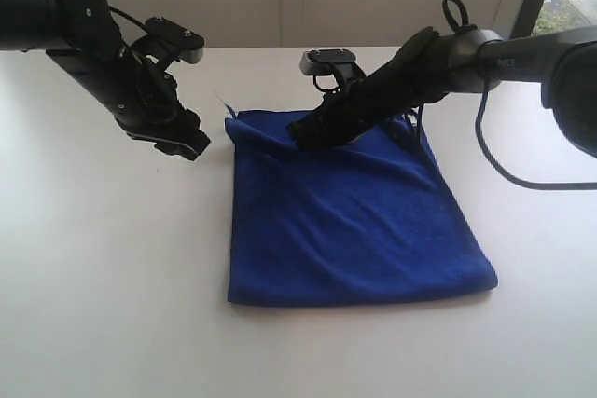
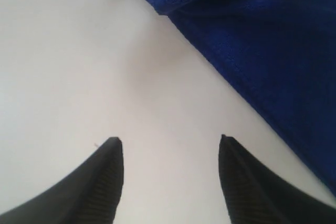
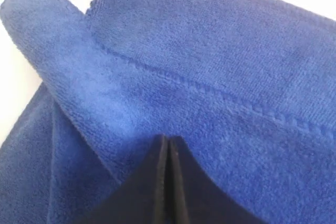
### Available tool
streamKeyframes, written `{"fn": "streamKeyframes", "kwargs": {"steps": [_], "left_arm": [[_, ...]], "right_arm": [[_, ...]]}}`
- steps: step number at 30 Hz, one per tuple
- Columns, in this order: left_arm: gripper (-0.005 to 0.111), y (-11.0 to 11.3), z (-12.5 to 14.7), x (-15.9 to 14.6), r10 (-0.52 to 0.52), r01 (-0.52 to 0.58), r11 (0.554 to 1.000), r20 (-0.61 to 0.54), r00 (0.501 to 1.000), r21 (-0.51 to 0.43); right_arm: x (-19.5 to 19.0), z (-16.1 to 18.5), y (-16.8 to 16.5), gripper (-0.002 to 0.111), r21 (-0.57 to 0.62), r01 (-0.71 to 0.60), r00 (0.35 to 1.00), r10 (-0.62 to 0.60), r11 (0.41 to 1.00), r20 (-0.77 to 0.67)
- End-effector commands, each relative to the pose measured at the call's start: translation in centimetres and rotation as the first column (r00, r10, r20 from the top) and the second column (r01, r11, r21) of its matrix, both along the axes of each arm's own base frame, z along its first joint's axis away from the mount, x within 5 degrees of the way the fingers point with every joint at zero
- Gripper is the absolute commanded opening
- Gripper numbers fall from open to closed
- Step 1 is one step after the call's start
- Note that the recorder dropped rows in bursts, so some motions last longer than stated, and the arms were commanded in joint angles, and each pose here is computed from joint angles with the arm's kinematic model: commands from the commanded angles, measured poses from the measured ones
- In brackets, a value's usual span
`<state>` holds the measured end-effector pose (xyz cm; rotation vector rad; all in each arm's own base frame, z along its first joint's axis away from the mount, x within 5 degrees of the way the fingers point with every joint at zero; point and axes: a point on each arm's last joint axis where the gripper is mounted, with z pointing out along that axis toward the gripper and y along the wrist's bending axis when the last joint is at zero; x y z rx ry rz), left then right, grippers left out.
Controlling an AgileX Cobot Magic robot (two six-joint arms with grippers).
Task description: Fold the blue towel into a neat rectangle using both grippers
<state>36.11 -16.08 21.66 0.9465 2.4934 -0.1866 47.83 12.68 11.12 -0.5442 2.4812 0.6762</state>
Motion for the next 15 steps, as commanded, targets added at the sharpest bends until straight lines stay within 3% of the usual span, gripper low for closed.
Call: {"fn": "streamKeyframes", "kwargs": {"steps": [1,7,15], "left_arm": [[0.059,0.4,1.8,-1.4,-0.021,0.021,1.000,-0.048,0.999,0.003],[0.059,1.2,4.0,-4.8,-0.064,0.073,0.997,-0.247,0.967,0.029],[0.053,-0.7,3.6,-5.4,-0.139,0.086,0.973,-0.250,0.958,-0.212]], "right_arm": [[0.6,4.5,-0.6,0.000,0.004,0.060,0.992,-0.061,0.998,0.109],[-0.1,10.3,-3.5,0.000,0.015,0.115,0.981,-0.116,0.993,0.155],[-3.5,12.5,-7.6,0.000,-0.337,0.161,0.982,-0.185,0.927,-0.038]]}}
